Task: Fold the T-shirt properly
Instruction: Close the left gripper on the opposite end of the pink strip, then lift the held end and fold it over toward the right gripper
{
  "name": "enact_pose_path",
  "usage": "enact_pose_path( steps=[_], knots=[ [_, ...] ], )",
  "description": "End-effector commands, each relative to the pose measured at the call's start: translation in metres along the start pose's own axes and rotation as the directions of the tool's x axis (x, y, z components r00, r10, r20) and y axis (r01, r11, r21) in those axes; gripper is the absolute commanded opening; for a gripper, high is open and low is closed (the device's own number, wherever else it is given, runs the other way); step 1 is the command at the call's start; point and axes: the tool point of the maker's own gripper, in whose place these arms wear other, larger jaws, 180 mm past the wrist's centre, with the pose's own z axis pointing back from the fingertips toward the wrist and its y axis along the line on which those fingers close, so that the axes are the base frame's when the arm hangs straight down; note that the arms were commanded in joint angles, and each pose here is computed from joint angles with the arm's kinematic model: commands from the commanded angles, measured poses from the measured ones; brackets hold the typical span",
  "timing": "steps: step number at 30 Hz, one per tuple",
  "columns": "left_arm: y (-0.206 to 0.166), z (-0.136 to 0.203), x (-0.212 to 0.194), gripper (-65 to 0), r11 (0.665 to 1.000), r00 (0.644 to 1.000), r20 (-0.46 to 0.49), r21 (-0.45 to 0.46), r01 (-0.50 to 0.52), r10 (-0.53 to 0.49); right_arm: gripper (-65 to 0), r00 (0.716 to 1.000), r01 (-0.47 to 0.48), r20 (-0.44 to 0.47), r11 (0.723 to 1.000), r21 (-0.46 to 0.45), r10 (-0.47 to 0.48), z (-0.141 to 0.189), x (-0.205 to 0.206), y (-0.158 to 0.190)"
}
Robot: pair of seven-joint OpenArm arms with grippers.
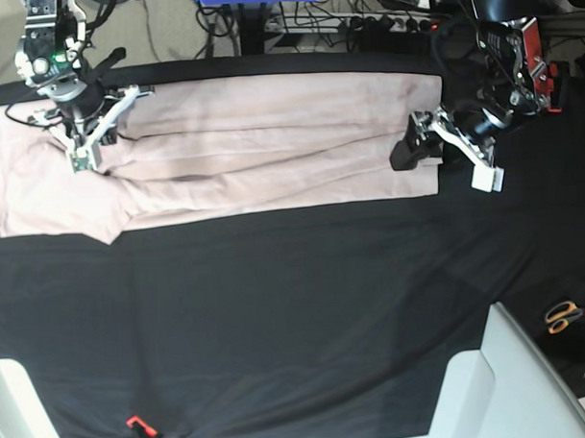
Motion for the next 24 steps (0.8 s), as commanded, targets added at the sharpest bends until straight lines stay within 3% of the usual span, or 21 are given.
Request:
enact_pose_path(
  steps=[1,4,11,19,24],
  knots=[
    [0.008,0.007,-0.055,-12.7,0.999,0.975,-0.220,0.047,0.024,-0.013,-64.2,0.999,-0.006,0.044,1.000,-0.010,0.007,0.003,0.013,-0.004],
    [0.012,0.013,-0.057,-24.7,0.998,0.975,-0.223,0.058,0.035,-0.021,-64.2,0.999,-0.006,0.046,1.000,-0.010,0.007,0.003,0.013,-0.004],
    [0.015,0.015,-0.055,-65.0,0.997,0.975,-0.220,0.065,0.037,-0.022,-64.2,0.999,-0.007,0.053,1.000,-0.013,0.008,0.004,0.016,-0.005],
    [-0.019,0.007,-0.008,-65.0,0.988,0.982,-0.112,0.014,0.152,-0.149,-64.2,0.998,0.002,0.070,0.999,-0.036,0.001,0.007,0.022,-0.013],
    [-0.068,0.004,0.000,-65.0,0.952,0.949,-0.094,-0.082,0.293,-0.300,-64.2,0.998,0.007,0.070,0.999,-0.047,-0.004,0.008,0.021,-0.017]
  ],
)
